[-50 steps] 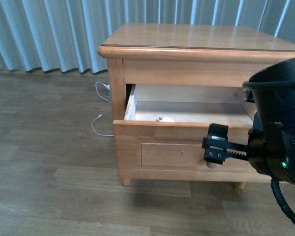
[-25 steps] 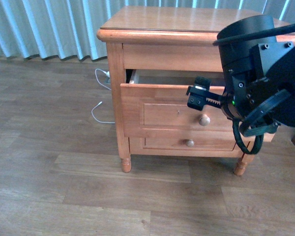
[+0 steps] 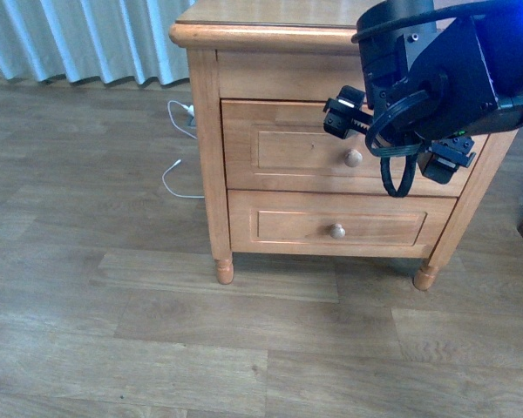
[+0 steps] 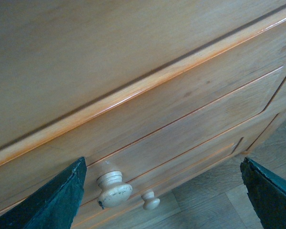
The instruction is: Put charger into drawer
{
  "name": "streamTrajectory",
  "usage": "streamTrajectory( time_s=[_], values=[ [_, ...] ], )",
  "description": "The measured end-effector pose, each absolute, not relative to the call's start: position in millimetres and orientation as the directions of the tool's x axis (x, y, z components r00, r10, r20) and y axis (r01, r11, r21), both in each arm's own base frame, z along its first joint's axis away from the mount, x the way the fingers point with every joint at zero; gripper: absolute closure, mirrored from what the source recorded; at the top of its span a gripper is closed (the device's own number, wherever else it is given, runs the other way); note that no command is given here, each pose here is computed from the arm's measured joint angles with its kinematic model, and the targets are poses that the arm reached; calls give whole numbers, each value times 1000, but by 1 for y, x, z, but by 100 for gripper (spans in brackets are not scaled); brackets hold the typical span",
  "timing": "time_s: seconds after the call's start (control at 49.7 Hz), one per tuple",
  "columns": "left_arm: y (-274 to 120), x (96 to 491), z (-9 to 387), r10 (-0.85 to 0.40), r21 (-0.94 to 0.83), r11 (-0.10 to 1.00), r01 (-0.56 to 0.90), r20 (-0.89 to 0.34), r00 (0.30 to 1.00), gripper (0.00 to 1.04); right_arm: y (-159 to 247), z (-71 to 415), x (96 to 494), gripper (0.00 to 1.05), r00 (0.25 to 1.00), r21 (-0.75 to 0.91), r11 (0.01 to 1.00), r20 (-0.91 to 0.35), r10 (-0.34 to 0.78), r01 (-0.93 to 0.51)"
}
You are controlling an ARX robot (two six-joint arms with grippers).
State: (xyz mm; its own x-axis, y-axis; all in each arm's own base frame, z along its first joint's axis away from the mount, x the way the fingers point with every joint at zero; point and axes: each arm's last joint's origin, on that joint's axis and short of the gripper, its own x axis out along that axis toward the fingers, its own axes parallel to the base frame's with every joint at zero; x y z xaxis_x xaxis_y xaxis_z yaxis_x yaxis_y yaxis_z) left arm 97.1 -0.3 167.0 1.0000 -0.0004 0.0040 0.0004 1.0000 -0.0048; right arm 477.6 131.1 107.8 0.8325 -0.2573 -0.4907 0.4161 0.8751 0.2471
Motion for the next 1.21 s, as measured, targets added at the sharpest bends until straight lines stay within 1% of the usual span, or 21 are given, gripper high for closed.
streamTrajectory(
  time_s=[0.161,0.382,0.583,0.643,0.744,0.824,0.985,1.086,1.186,1.206],
  values=[
    [0,97,167,0,-5,1000,0,4,1000,6,132,102,484,8,815,249,860,-510,-276,446],
    [0,97,167,0,-5,1000,0,5,1000,6,132,102,486,8,811,267,845,-513,-282,463],
    [0,97,167,0,-5,1000,0,5,1000,6,121,105,477,8,816,306,823,-501,-288,479],
    [0,97,167,0,-5,1000,0,5,1000,6,117,114,469,8,825,327,822,-495,-272,467],
    [0,97,167,0,-5,1000,0,5,1000,6,111,129,457,8,834,354,832,-509,-211,427],
    [0,97,167,0,-5,1000,0,5,1000,6,110,142,441,8,842,371,862,-528,-110,346],
    [0,97,167,0,-5,1000,0,5,1000,6,103,162,400,8,839,352,910,-545,10,218],
    [0,97,167,0,-5,1000,0,6,1000,6,93,179,368,8,843,328,934,-535,62,139],
    [0,97,167,0,-5,1000,0,5,1000,6,79,198,336,8,859,312,946,-505,87,87],
    [0,97,167,0,-5,1000,0,6,1000,6,74,204,324,8,866,304,950,-492,89,75]
  ],
)
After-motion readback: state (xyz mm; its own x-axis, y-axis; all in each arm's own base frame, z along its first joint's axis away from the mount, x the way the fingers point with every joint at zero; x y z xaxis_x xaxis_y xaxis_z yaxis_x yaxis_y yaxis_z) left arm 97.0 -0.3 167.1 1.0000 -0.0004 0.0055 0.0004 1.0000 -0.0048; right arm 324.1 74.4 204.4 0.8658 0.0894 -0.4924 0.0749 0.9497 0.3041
